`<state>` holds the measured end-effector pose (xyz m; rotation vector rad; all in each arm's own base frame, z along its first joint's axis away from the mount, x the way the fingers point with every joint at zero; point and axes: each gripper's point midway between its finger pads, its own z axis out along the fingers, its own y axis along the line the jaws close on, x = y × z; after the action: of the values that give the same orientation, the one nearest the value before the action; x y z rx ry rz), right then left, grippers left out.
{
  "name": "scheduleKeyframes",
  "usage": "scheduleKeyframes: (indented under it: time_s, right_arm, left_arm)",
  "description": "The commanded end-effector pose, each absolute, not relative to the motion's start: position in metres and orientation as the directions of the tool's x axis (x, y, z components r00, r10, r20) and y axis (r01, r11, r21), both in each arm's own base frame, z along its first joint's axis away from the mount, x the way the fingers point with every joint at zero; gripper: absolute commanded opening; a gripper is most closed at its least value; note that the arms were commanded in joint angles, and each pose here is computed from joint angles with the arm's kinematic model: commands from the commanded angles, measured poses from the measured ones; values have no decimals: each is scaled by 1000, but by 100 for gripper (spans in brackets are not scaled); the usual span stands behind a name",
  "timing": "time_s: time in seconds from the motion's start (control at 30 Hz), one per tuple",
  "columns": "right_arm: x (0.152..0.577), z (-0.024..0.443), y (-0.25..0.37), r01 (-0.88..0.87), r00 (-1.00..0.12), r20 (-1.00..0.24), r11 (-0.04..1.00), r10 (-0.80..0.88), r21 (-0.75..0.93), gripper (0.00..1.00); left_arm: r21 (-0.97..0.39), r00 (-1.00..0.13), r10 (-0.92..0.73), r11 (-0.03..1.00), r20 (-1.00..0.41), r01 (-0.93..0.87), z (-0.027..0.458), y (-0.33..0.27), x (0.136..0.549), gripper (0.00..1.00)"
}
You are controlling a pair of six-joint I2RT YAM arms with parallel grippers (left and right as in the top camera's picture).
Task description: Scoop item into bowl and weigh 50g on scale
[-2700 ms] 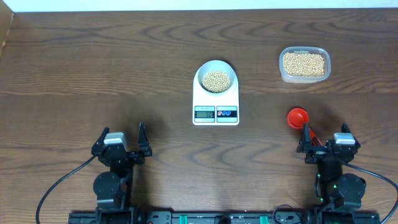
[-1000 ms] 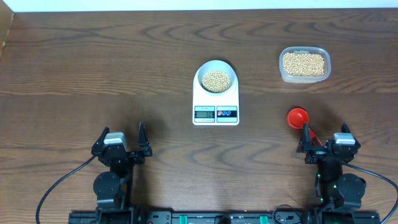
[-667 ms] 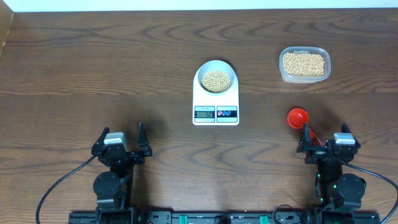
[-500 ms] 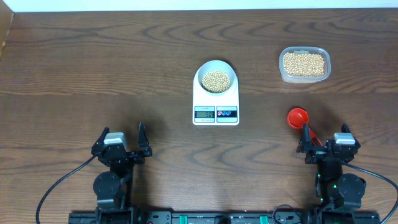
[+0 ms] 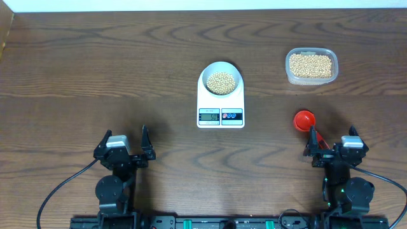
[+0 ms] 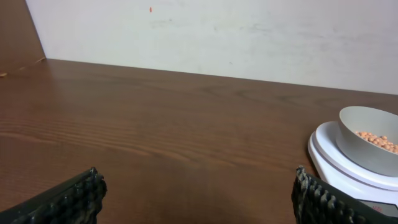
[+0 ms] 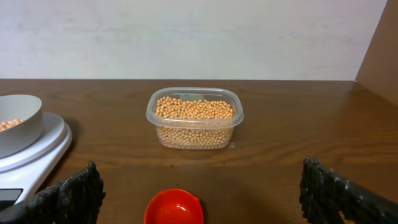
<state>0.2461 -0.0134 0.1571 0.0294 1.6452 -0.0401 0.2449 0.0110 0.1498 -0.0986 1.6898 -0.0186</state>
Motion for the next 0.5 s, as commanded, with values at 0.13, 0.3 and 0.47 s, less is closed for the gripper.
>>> scheduleKeyframes:
  time_s: [0.13,0.3,0.47]
  right_arm:
    - [246,155,-12,42,-80,-997,999,1,-2,99]
    - [246,155,-12,42,-80,-997,999,1,-2,99]
    - [246,155,-12,42,-80,-997,999,1,-2,99]
  left_arm:
    - [-74,-169,-86,994,-982,-79,132,14,244,98]
    - [-74,-169,-86,994,-982,-79,132,14,244,98]
    - [-74,-169,-86,994,-982,-79,132,14,244,98]
